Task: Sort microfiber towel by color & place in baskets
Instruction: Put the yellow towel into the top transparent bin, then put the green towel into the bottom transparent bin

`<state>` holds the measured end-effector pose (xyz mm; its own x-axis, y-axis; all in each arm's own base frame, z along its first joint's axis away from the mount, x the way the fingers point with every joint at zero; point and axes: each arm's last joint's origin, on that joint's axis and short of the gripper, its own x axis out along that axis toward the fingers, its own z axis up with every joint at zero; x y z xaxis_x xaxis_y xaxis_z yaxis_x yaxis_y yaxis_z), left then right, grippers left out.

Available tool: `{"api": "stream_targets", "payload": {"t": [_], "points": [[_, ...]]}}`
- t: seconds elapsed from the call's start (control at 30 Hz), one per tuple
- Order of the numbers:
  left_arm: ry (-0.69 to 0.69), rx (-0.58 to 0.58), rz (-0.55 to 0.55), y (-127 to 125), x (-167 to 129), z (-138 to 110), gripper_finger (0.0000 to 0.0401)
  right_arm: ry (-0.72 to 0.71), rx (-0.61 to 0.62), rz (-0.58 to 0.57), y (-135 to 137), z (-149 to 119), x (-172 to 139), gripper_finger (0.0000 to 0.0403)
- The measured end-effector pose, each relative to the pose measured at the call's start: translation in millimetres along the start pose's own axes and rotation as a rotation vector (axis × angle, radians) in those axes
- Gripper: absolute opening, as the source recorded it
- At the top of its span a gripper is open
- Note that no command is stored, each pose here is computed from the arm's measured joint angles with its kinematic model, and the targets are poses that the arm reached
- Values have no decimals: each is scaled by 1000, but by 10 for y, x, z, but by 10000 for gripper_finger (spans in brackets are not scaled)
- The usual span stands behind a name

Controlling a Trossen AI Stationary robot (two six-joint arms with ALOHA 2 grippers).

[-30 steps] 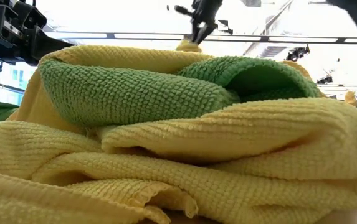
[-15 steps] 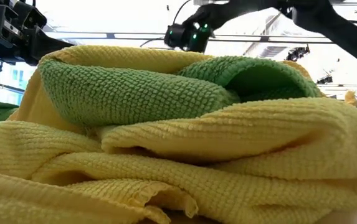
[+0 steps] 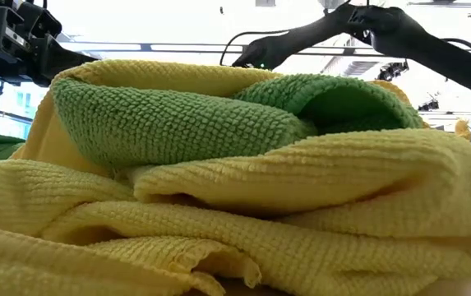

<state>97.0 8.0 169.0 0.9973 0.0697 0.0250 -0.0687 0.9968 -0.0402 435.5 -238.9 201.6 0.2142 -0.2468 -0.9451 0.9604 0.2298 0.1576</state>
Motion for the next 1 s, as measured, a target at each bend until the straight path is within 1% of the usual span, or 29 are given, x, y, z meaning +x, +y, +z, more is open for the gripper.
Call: {"api": "stream_targets", "payload": {"t": [0.23,0.37,0.53,0.7,0.73,0.8,0.9,0.93,1.0], "points": [[0,0,0,0,0,0,0,7,-11,7,-11,15,4,108],[0,0,0,0,0,0,0,5,-12,12,-7,19,-13,134],[0,0,0,0,0,0,0,-19,-19,40,55,57,-199,140],[0,0,0,0,0,0,0,-76,-90,45,138,28,-490,141],[0,0,0,0,0,0,0,-82,-113,46,137,-8,-555,141],[0,0,0,0,0,0,0,-112,-155,13,154,-104,-695,141],[0,0,0,0,0,0,0,-160,-205,-70,184,-284,-914,138],[0,0,0,0,0,0,0,-180,-224,-77,212,-342,-981,137],[0,0,0,0,0,0,0,-204,-264,-52,267,-448,-1144,134]]}}
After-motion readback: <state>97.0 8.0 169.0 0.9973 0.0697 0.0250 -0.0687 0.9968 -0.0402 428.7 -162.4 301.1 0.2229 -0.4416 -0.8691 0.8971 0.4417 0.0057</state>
